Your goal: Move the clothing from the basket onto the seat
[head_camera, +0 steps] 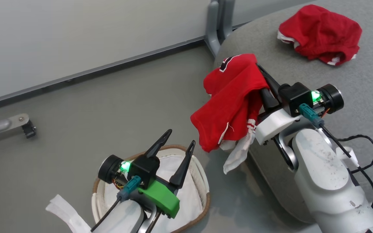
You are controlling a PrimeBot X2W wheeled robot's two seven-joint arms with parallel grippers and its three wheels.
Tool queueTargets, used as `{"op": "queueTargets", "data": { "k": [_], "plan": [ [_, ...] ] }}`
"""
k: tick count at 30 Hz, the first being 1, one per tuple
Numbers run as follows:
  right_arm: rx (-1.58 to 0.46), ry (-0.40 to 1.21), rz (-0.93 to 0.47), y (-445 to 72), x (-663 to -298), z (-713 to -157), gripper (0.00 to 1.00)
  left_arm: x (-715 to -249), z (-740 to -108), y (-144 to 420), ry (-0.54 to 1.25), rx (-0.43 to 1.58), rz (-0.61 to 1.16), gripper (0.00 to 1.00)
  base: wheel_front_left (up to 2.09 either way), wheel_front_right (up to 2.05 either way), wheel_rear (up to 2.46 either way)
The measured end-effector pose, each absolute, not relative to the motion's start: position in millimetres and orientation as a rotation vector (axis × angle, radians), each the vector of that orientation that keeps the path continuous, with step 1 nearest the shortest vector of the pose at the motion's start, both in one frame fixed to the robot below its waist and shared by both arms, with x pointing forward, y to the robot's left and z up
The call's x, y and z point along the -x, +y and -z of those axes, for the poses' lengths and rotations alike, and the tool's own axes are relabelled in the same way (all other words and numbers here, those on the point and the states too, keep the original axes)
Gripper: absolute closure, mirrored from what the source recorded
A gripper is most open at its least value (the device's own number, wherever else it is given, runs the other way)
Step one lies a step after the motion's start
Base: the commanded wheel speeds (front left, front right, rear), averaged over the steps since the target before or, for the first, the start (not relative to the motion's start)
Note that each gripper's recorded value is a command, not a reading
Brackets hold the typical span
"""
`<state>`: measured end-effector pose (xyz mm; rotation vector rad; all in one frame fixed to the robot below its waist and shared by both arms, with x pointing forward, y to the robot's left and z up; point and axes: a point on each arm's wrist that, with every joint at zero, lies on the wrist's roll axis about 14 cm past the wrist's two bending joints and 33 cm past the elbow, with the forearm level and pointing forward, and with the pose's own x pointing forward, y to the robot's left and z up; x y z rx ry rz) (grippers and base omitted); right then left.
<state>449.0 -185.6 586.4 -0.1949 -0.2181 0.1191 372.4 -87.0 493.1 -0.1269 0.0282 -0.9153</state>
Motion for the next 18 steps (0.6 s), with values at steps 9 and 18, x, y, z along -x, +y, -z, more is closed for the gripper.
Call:
{"op": "queueTargets", "data": {
  "k": [9, 18],
  "plan": [
    [0.211, -0.159, 0.044, -246.7, -427.0, -569.8, 1.0, -371.0, -483.7, -131.4, 0.039, 0.138, 1.062, 0.0, 0.0, 0.0, 0.0],
    [0.221, -0.071, 0.152, -284.3, -418.0, -540.1, 1.0, -374.6, -468.7, -151.7, 0.066, 0.177, 1.121, 0.0, 0.0, 0.0, 0.0]
  ]
}}
